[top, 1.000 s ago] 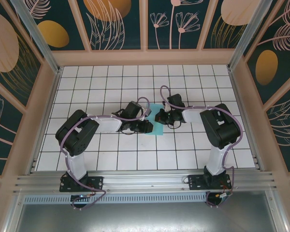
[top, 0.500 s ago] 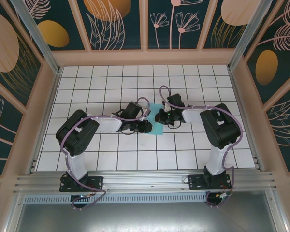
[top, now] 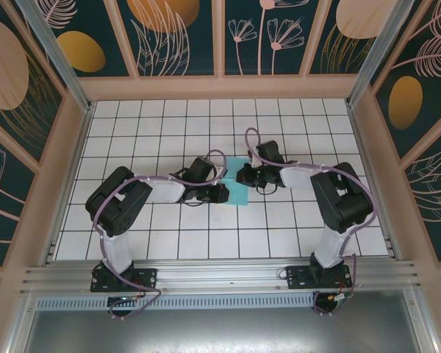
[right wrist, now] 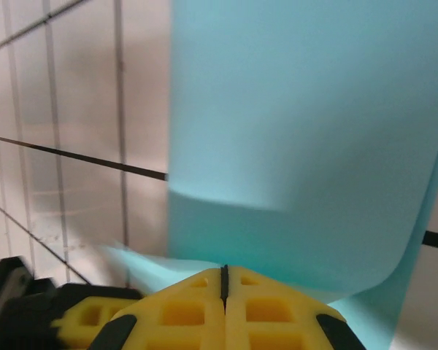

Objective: Fold a paper plane with a square sheet of paper (fold left side to right side)

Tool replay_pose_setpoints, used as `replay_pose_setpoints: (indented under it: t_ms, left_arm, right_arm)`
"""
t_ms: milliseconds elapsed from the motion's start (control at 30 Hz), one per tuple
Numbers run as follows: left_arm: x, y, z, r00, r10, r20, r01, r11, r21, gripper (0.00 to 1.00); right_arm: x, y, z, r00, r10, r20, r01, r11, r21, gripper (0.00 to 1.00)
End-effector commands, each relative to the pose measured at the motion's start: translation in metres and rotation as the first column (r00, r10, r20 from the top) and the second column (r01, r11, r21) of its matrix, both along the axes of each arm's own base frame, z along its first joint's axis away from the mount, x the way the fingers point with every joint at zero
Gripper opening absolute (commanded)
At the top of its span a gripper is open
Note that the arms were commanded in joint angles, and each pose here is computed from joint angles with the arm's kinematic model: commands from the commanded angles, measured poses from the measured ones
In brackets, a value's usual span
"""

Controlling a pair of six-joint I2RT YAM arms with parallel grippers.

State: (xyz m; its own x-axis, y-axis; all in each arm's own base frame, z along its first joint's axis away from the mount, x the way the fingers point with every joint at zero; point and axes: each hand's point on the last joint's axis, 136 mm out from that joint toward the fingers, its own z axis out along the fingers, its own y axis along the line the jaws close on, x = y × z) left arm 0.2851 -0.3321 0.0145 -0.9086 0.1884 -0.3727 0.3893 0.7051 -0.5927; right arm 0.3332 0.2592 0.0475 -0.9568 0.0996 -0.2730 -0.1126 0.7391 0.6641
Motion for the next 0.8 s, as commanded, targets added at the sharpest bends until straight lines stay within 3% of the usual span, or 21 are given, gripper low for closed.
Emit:
replay_pose_setpoints:
  t_ms: [0, 233, 767]
  left_arm:
    - [-0.017, 0.016, -0.028, 0.998, 0.007, -0.07, -0.002, 0.997, 0.073, 0.12]
    - [-0.019, 0.017, -0.027, 0.998, 0.005, -0.068, 0.0, 0.997, 0.072, 0.11]
    - [-0.017, 0.018, -0.025, 0.998, 0.011, -0.06, -0.006, 0.997, 0.082, 0.11]
  right_arm:
    - [-0.013, 0.003, 0.014, 0.998, 0.03, 0.048, -0.03, 1.0, 0.007, 0.0]
    - [-0.035, 0.024, -0.005, 0.997, 0.076, 0.004, -0.076, 0.997, 0.005, 0.0]
    - [-0.033, 0.024, -0.034, 0.995, 0.086, -0.048, -0.09, 0.992, -0.092, 0.0]
